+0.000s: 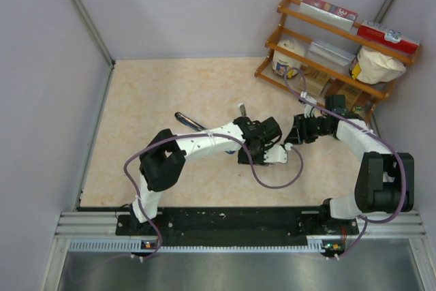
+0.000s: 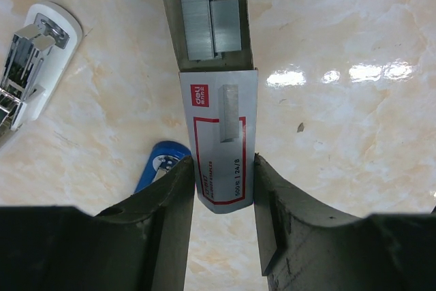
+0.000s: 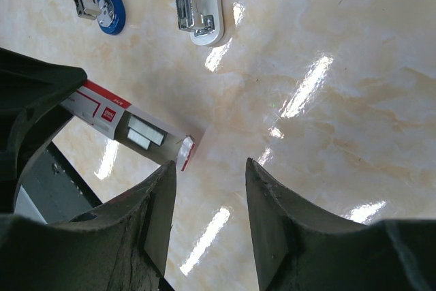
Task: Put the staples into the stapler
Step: Adjust the staple box at the center of the board.
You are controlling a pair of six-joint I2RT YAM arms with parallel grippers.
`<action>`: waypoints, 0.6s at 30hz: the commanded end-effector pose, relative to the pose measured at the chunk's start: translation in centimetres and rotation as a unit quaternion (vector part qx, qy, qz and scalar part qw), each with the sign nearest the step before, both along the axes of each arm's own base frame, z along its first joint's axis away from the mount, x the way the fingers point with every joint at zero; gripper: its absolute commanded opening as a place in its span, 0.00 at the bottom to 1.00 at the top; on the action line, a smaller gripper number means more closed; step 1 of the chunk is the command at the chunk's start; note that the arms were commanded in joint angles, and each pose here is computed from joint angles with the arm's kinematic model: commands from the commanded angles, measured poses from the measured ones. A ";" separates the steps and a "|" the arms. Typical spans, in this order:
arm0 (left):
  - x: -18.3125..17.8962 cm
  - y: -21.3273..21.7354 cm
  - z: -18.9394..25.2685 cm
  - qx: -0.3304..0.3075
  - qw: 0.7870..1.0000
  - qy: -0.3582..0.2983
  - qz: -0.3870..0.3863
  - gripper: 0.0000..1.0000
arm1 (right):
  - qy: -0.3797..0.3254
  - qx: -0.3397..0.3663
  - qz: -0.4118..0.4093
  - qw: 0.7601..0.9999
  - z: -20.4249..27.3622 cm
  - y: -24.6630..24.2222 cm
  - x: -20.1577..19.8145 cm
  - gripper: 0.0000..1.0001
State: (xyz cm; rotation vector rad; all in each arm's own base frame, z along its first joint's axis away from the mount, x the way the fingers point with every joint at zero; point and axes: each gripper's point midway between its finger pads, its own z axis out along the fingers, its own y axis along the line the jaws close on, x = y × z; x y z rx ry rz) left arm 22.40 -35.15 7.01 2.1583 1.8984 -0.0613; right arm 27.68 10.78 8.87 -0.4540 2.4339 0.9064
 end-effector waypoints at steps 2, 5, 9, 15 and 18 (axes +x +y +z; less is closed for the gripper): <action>-0.3 -0.5 -0.5 0.005 1.000 0.006 -0.005 0.43 | -0.047 0.000 0.003 0.999 2.1 -0.2 1.7 0.45; -0.3 -1.0 0.4 -0.011 1.000 0.001 -0.006 0.44 | -0.046 0.000 0.003 0.999 2.0 -0.2 1.7 0.45; -1.3 -1.4 -0.8 -0.029 0.999 0.029 -0.012 0.46 | -0.047 0.000 0.003 0.999 2.1 -0.2 1.7 0.45; -3.4 -1.8 -3.0 -0.050 0.996 0.079 -0.007 0.53 | -0.047 0.002 0.005 0.999 2.1 -0.1 1.6 0.45; -3.6 -2.0 -2.9 -0.061 0.995 0.084 -0.006 0.59 | -0.046 0.004 0.007 0.999 2.0 -0.1 1.6 0.45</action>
